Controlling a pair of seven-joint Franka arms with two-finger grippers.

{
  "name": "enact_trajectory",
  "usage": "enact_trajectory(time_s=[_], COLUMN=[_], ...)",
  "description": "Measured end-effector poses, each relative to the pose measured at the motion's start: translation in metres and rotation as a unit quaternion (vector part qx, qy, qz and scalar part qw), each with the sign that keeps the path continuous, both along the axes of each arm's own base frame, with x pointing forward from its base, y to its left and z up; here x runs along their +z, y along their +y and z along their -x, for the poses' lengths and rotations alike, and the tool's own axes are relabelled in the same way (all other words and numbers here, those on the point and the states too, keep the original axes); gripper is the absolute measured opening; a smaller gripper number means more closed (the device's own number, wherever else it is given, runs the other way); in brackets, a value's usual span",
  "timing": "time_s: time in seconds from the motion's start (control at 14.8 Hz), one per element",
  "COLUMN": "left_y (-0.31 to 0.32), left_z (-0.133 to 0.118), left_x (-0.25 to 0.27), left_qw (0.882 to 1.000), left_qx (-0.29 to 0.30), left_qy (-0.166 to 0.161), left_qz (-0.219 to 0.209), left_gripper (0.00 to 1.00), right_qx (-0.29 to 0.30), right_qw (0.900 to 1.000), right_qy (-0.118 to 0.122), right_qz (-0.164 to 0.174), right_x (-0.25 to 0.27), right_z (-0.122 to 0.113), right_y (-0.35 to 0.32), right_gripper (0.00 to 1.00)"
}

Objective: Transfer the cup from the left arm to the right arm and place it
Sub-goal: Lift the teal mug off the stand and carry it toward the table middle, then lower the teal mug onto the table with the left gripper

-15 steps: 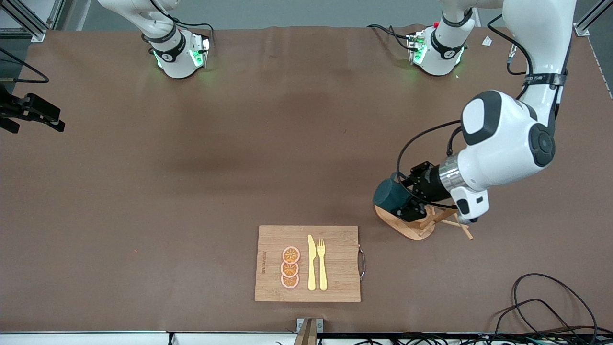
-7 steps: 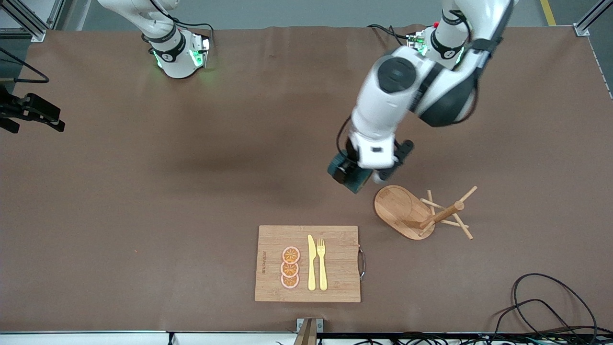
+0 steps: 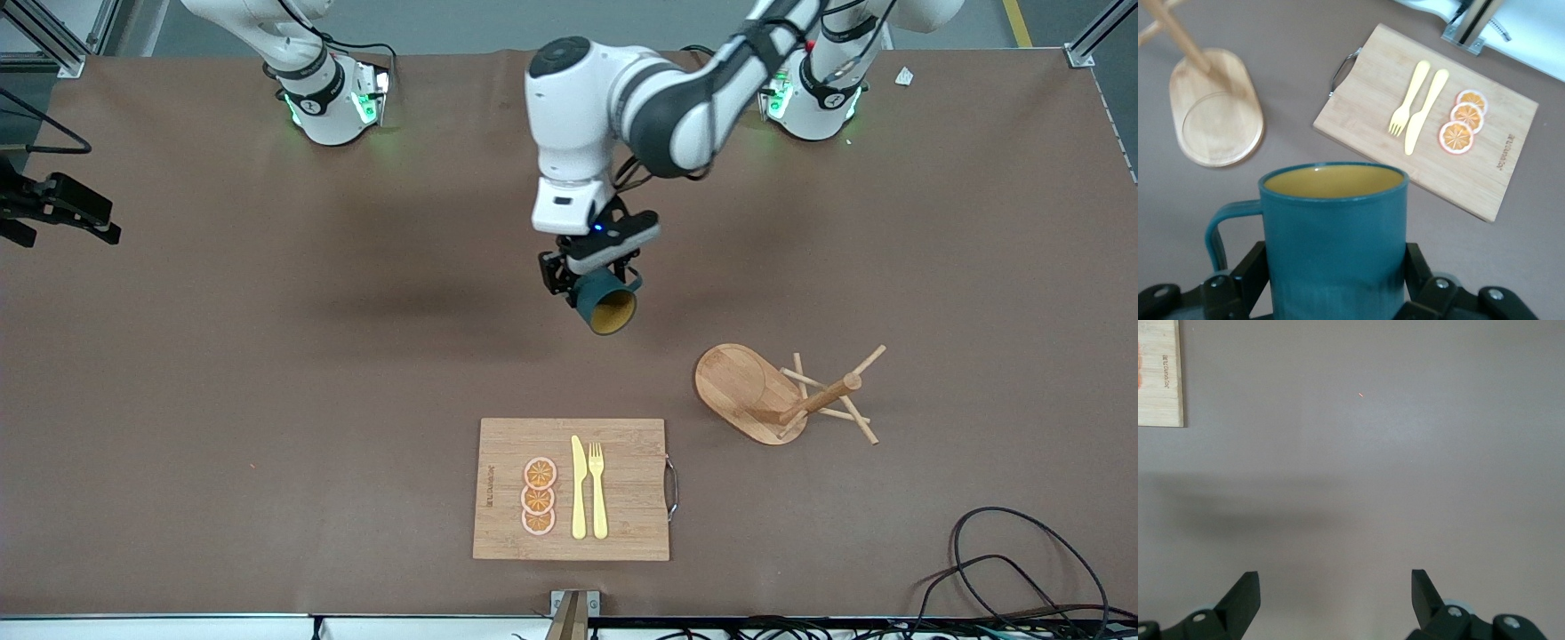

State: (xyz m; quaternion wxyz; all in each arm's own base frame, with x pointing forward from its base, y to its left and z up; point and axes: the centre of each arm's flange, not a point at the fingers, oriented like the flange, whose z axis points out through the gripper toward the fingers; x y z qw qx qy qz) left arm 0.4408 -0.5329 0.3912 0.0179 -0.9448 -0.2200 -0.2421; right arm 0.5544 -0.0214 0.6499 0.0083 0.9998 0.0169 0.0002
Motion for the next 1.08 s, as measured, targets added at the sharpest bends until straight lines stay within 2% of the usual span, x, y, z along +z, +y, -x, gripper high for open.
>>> enact_trajectory(time_s=[0.27, 0.54, 0.81, 0.95, 1.08], left_y=[-0.046, -0.077, -0.095, -0.100, -0.101], left_z=[0.048, 0.088, 0.116, 0.128, 0.139], left_x=[-0.062, -0.120, -0.176, -0.201, -0.228], left_qw=[0.993, 0.978, 0.956, 0.941, 0.926], left_qx=[-0.054, -0.097, -0.138, -0.168, -0.189], left_qy=[-0.091, -0.172, -0.255, -0.292, -0.322], left_qz=[-0.051, -0.064, -0.047, -0.040, -0.060], left_gripper=[0.85, 0.85, 0.85, 0.85, 0.85], right_qx=[-0.003, -0.005, -0.004, -0.003, -0.003], right_qw=[1.000, 1.000, 1.000, 1.000, 1.000], right_qy=[0.000, 0.000, 0.000, 0.000, 0.000], right_qz=[0.000, 0.000, 0.000, 0.000, 0.000], right_x=[0.000, 0.000, 0.000, 0.000, 0.000], right_z=[0.000, 0.000, 0.000, 0.000, 0.000], right_y=[-0.003, -0.005, -0.005, -0.004, -0.004], right_gripper=[1.00, 1.00, 1.00, 1.00, 1.00])
